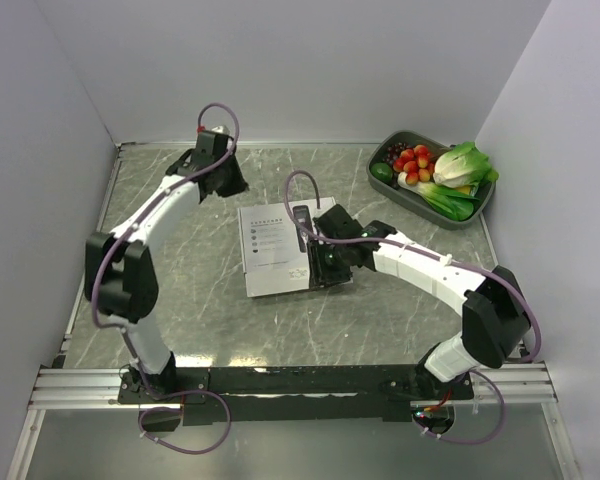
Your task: Sort the hair-cutting tools
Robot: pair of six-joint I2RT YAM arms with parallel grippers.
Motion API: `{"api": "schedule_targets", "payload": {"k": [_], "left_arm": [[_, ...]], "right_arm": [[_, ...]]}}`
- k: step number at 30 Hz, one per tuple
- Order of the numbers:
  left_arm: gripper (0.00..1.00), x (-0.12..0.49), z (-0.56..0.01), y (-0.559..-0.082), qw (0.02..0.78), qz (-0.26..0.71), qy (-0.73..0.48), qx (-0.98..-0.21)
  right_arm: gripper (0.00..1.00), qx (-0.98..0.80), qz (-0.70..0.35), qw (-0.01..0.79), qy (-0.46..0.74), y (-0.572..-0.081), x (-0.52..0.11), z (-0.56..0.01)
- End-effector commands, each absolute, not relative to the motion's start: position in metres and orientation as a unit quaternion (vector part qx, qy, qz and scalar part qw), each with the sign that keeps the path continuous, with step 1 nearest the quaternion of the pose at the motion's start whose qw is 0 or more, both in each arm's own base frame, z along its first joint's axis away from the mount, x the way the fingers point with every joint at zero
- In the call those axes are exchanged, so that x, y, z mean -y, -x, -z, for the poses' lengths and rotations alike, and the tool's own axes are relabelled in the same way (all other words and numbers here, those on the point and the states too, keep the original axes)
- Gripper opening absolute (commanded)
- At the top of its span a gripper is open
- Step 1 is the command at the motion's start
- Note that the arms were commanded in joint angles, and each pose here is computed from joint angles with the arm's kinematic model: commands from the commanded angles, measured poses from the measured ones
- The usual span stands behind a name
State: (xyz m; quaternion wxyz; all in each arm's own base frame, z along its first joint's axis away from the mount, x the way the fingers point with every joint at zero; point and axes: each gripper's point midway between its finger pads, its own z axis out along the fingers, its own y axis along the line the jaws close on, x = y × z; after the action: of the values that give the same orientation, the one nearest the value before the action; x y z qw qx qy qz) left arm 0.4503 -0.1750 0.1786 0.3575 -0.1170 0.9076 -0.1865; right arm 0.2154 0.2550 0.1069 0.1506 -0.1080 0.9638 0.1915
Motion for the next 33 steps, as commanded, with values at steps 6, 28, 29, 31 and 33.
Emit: {"api": "schedule_targets", "payload": {"k": [6, 28, 29, 31, 33], "left_arm": [[0.07, 0.228, -0.181, -0.529, 0.368, 0.265, 0.086, -0.887], [0.06, 0.299, -0.041, -0.508, 0.248, 0.264, 0.05, -0.931], [0.06, 0.296, -0.033, -0.501, 0.239, 0.258, 0.049, -0.935], [0.05, 0.295, -0.033, -0.496, 0.238, 0.257, 0.043, -0.936], [0.05, 0.291, -0.025, -0.486, 0.23, 0.252, 0.042, -0.939]], "right_arm": [[0.49, -0.959, -0.197, 0.167, 0.117, -0.211, -0.277, -0.117], [0.49, -0.968, -0.163, 0.135, 0.137, -0.224, -0.299, -0.067], [0.49, -0.969, -0.16, 0.131, 0.137, -0.225, -0.299, -0.063], [0.49, -0.969, -0.157, 0.128, 0.139, -0.227, -0.3, -0.058], [0.49, -0.971, -0.151, 0.124, 0.14, -0.231, -0.3, -0.052]]}}
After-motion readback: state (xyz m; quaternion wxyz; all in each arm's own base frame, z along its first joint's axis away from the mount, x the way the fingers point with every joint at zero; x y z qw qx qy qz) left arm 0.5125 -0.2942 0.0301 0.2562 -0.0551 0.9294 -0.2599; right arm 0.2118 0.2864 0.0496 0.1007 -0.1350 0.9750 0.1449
